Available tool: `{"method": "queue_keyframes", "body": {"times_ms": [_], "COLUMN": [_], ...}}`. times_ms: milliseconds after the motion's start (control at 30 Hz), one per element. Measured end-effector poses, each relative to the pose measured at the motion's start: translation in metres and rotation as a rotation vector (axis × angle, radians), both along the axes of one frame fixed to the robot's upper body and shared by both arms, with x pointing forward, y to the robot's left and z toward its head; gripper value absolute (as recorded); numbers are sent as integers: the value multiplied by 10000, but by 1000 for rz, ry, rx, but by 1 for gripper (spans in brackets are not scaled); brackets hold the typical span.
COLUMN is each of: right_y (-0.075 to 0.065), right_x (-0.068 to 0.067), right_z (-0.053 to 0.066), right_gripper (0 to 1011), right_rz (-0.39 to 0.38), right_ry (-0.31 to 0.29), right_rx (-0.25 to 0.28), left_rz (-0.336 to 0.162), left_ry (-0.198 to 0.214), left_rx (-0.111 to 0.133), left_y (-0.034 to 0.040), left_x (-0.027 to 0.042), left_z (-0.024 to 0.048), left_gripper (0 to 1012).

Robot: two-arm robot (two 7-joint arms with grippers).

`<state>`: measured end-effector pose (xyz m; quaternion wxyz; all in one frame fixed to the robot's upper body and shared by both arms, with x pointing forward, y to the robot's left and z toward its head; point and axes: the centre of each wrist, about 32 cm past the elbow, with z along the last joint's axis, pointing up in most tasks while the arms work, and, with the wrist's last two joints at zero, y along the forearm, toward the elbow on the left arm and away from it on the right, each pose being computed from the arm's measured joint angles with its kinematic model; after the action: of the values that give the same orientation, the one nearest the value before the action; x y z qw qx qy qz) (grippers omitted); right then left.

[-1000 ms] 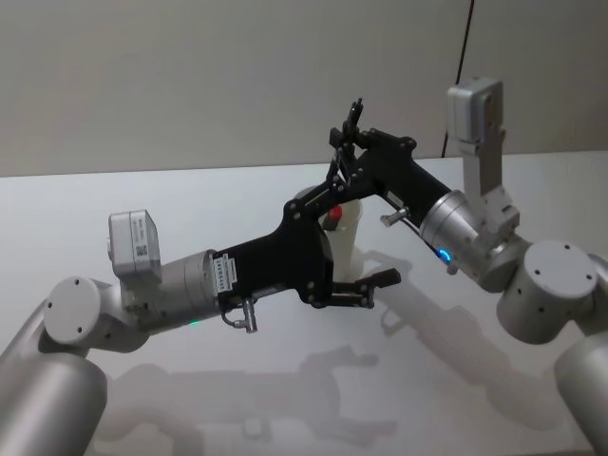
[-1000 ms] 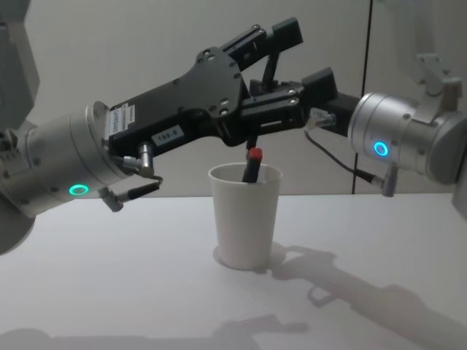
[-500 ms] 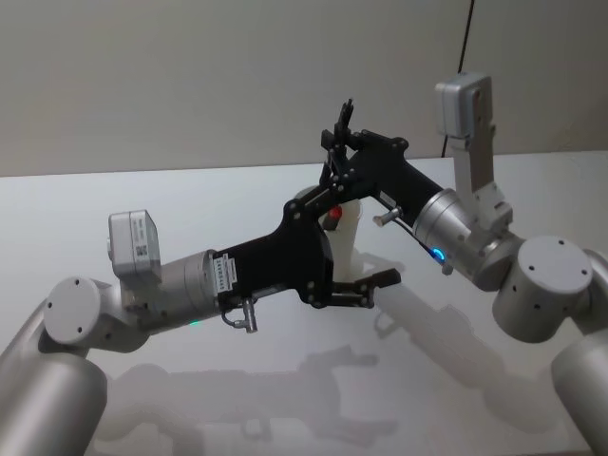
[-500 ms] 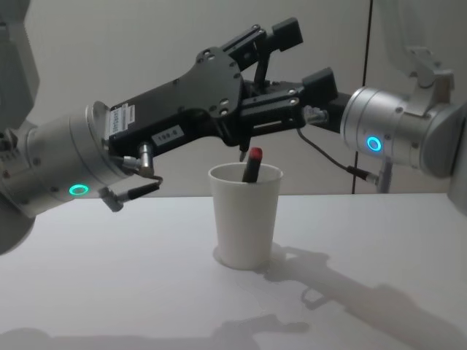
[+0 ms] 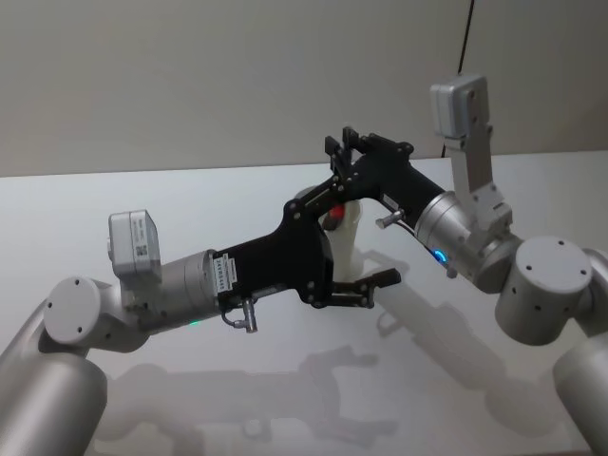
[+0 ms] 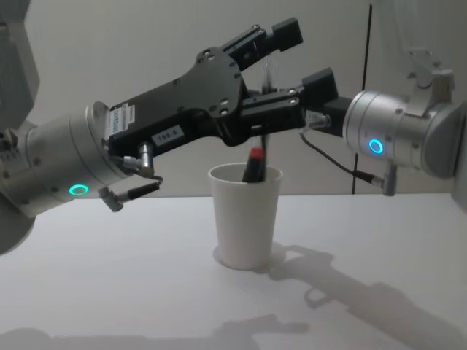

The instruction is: Place the pen into the pen holder.

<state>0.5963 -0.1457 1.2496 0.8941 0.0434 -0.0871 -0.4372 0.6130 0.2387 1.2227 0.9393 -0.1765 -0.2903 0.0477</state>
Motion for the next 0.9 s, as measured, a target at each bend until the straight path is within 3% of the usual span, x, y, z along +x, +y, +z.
{"method": "queue_keyframes", "body": {"times_ms": [167,200,667,900], "right_y": [0,0,3,2], "right_x": [-6,-7,-36,-45], "right_z": [-2,-3,-8,-10], "right_gripper": [339,410,861,1001], "right_rz": [-14,-16,-38,-42], "right_ry": [6,7,6,4], "right_rx": [-9,-10,-13,-12], "left_rz": [0,0,0,0], "left_ry": [0,0,0,0], "left_rx": [0,0,0,0], "left_y": [0,0,0,0], "left_x": [0,0,0,0], "left_z": [0,0,0,0], "left_gripper": [1004,1004,1004,1004]}}
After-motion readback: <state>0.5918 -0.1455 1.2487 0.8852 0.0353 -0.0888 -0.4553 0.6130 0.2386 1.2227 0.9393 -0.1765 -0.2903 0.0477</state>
